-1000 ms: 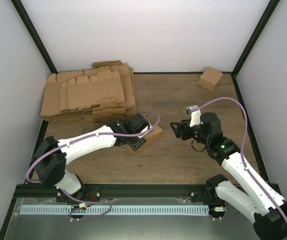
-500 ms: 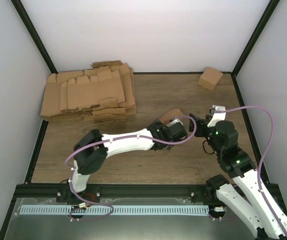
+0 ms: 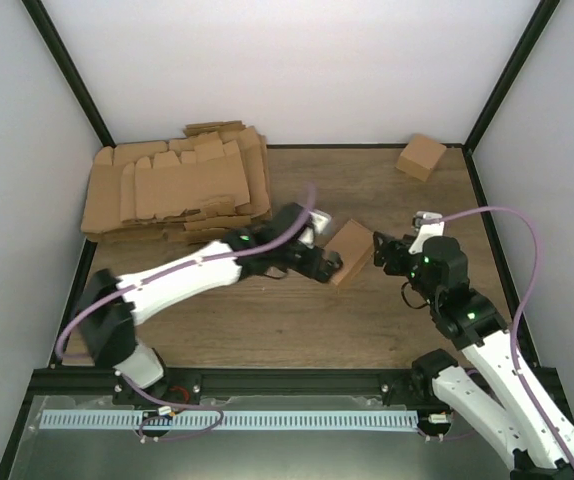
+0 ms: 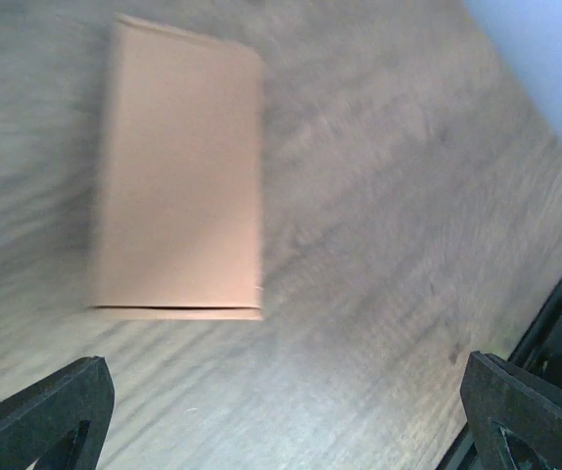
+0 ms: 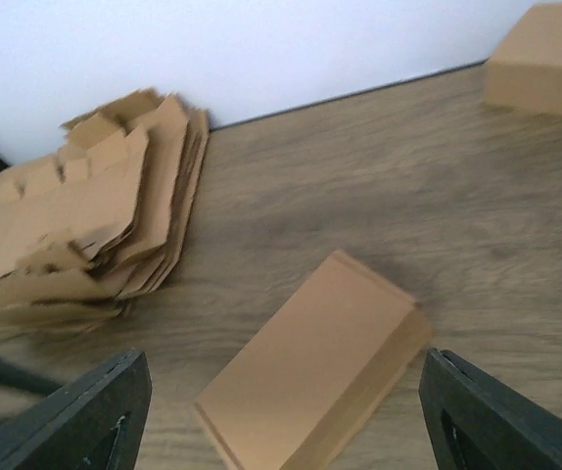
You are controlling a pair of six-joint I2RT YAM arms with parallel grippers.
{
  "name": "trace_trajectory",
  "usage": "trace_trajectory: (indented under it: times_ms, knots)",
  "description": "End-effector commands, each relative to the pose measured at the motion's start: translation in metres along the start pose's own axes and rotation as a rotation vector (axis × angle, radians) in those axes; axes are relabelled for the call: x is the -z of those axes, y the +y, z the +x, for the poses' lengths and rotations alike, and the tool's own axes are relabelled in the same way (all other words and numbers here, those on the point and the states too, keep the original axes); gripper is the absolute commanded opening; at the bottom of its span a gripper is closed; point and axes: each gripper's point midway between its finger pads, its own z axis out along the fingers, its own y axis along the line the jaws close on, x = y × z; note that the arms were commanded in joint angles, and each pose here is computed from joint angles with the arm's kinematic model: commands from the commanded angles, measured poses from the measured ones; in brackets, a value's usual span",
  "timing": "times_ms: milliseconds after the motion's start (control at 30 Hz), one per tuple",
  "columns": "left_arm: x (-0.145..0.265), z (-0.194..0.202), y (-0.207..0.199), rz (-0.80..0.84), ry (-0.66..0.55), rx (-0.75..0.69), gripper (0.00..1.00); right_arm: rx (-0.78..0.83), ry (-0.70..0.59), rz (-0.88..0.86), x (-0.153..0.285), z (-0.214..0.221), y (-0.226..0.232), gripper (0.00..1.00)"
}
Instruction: Fold the paper box
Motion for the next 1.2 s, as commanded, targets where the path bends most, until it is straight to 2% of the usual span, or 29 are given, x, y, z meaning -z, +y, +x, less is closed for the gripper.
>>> trace_trajectory:
  times_ms: [0, 133, 200, 233, 267, 333, 367, 567, 800, 967, 1167]
  knots:
    - [0.054, -0.021, 0.034, 0.100, -0.124, 0.208, 1.00, -0.018, 0.163, -0.181, -0.021, 0.030, 0.036, 0.78]
    - [0.090, -0.009, 0.100, -0.012, -0.187, 0.329, 1.00, -0.021, 0.349, -0.356, -0.049, 0.068, 0.071, 0.68]
    - [0.106, -0.001, 0.127, -0.038, -0.209, 0.370, 1.00, 0.042, 0.408, -0.384, -0.063, 0.086, 0.091, 0.63]
    - [0.114, 0.003, 0.139, -0.056, -0.218, 0.382, 1.00, 0.086, 0.415, -0.377, -0.070, 0.090, 0.102, 0.55]
    - [0.121, 0.007, 0.151, -0.085, -0.221, 0.395, 1.00, 0.108, 0.437, -0.362, -0.078, 0.097, 0.111, 0.42]
    - [0.132, 0.016, 0.171, -0.129, -0.223, 0.416, 1.00, 0.079, 0.480, -0.334, -0.097, 0.109, 0.119, 0.08]
    - [0.137, 0.019, 0.179, -0.147, -0.224, 0.428, 1.00, 0.056, 0.495, -0.324, -0.106, 0.114, 0.122, 0.02]
    - [0.160, 0.029, 0.201, -0.190, -0.275, 0.466, 1.00, -0.004, 0.488, -0.196, -0.146, 0.140, 0.127, 0.01]
    - [0.151, 0.042, 0.205, -0.176, -0.249, 0.485, 1.00, 0.019, 0.552, -0.088, -0.171, 0.174, 0.105, 0.01]
    - [0.147, 0.043, 0.205, -0.168, -0.247, 0.485, 1.00, -0.032, 0.588, -0.008, -0.167, 0.176, 0.038, 0.01]
    - [0.142, 0.043, 0.203, -0.142, -0.243, 0.481, 1.00, -0.094, 0.462, 0.121, -0.145, 0.136, -0.048, 0.02]
